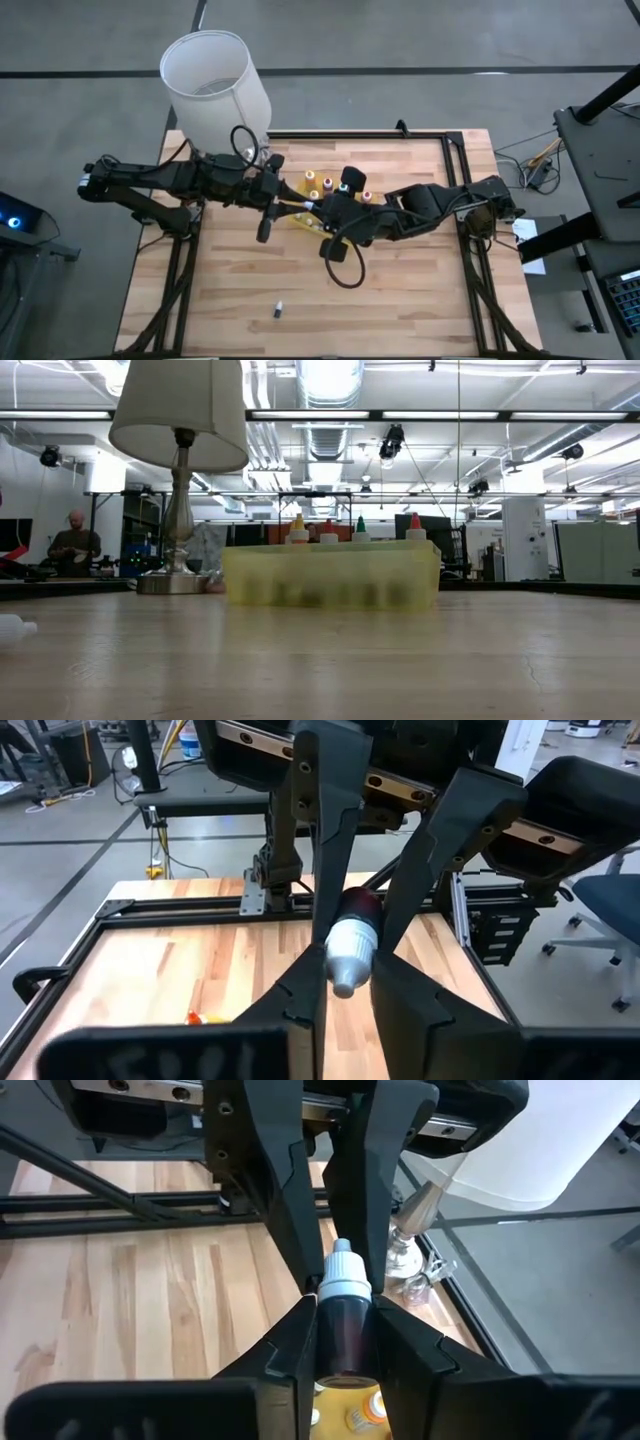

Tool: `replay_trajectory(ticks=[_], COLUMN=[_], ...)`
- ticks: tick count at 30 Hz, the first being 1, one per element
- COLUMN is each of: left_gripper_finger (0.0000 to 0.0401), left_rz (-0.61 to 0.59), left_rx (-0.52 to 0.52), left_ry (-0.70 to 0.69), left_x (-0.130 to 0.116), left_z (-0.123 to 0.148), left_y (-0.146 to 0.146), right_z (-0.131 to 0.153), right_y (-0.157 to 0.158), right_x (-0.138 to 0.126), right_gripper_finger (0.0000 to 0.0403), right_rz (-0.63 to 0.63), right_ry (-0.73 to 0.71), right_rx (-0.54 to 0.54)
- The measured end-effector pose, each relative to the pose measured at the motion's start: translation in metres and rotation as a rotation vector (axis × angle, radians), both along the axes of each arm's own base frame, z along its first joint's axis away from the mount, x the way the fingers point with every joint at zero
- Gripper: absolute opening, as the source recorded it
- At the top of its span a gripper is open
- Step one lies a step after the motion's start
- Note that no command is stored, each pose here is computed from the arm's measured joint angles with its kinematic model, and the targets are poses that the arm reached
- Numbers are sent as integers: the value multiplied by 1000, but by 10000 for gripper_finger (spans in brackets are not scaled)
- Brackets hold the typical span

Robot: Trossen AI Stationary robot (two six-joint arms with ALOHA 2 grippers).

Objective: Pick & Place food coloring
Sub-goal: Put the small orange food coloring bottle into the yellow bin

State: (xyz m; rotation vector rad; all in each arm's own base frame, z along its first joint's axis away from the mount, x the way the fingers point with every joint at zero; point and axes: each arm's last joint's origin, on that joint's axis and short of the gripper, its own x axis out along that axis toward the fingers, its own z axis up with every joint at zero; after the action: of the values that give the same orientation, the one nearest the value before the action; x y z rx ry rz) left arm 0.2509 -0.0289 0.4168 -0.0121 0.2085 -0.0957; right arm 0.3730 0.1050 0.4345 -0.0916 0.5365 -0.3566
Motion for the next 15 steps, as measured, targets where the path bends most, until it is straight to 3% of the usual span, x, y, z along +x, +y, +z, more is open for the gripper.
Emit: replay_trajectory(ticks=[15], left_gripper_finger=[29], left_rz=[-7], left_rx=[-2], left_ry=[0], left_x=[0], left_z=[0], left_y=[0], right_z=[0], right_y=[0], right_x=[0], right_gripper_finger=[85], right_rz=[2], right_ry=[1], right_rx=[-2])
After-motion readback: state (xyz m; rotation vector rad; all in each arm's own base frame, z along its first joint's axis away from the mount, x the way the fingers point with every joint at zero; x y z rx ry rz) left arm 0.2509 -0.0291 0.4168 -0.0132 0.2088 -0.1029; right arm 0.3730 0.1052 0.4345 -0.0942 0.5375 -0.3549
